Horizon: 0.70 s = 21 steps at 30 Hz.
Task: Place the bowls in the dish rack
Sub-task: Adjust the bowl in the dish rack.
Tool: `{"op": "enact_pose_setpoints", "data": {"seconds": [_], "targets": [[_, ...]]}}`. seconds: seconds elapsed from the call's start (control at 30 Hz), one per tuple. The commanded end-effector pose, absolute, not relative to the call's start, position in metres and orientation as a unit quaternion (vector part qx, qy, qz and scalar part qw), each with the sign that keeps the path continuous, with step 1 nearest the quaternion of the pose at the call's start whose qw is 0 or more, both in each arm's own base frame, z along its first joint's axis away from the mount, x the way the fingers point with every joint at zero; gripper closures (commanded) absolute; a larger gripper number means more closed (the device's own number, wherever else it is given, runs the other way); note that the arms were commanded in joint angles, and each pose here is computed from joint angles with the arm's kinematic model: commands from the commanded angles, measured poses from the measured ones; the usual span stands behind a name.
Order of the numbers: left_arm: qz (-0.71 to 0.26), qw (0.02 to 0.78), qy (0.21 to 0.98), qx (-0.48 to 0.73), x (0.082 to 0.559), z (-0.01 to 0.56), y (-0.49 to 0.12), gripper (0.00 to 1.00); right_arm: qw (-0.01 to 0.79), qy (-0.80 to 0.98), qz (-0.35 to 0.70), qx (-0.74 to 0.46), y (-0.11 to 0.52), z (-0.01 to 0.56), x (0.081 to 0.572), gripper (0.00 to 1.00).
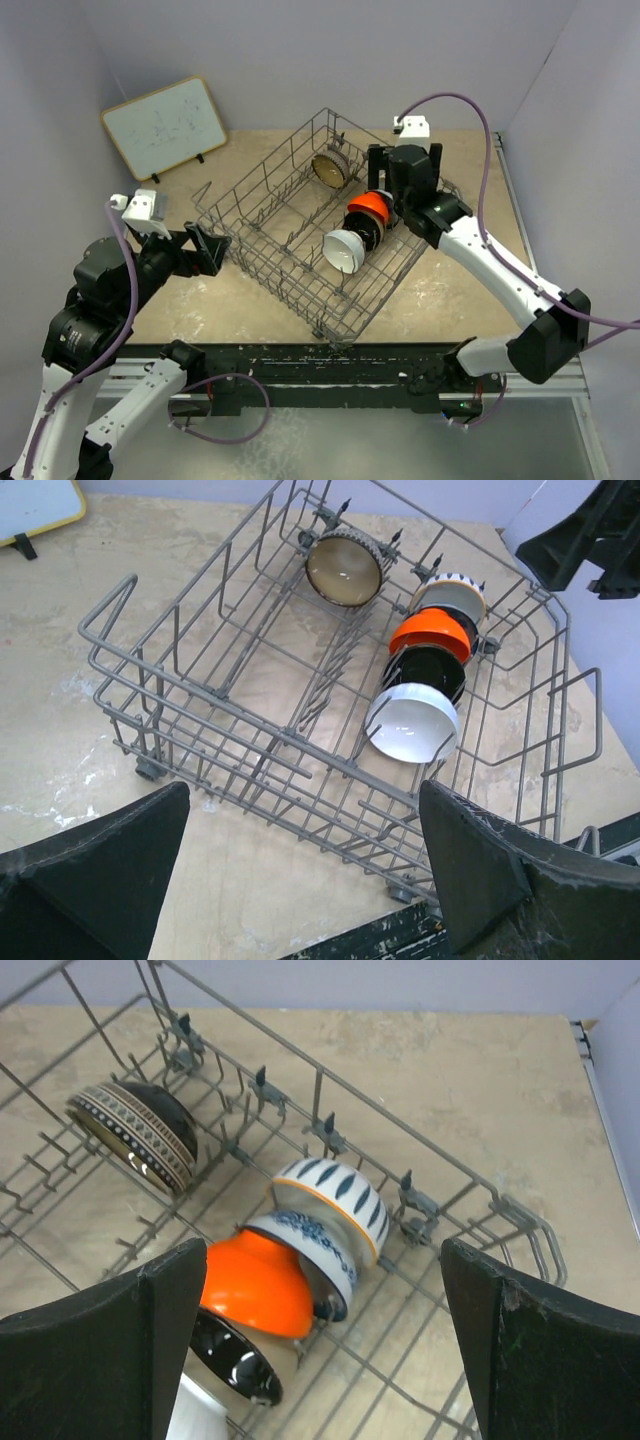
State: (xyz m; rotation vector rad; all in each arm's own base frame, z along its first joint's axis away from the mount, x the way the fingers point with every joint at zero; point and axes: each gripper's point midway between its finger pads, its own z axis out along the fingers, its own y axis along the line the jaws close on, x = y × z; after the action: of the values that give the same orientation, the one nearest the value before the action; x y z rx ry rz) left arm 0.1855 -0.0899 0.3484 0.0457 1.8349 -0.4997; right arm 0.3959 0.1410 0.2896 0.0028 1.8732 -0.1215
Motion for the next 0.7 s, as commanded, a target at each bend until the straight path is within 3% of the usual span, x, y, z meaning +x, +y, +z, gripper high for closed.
{"op": "enact_pose_setpoints", "data": {"seconds": [0.0,0.67], "targets": [[-0.207,0.583,0.786,0.012,0.186,0.355,-0.086,0.01,0.601,0.799,-0.016,0.011,0.14,0.301,0.382,0.0],[-0.203,0.572,0.795,0.004,0.184,0.345,-0.084,0.01,0.592,0.8,0.089,-0.034,0.176,0.291,0.371,0.0]]}}
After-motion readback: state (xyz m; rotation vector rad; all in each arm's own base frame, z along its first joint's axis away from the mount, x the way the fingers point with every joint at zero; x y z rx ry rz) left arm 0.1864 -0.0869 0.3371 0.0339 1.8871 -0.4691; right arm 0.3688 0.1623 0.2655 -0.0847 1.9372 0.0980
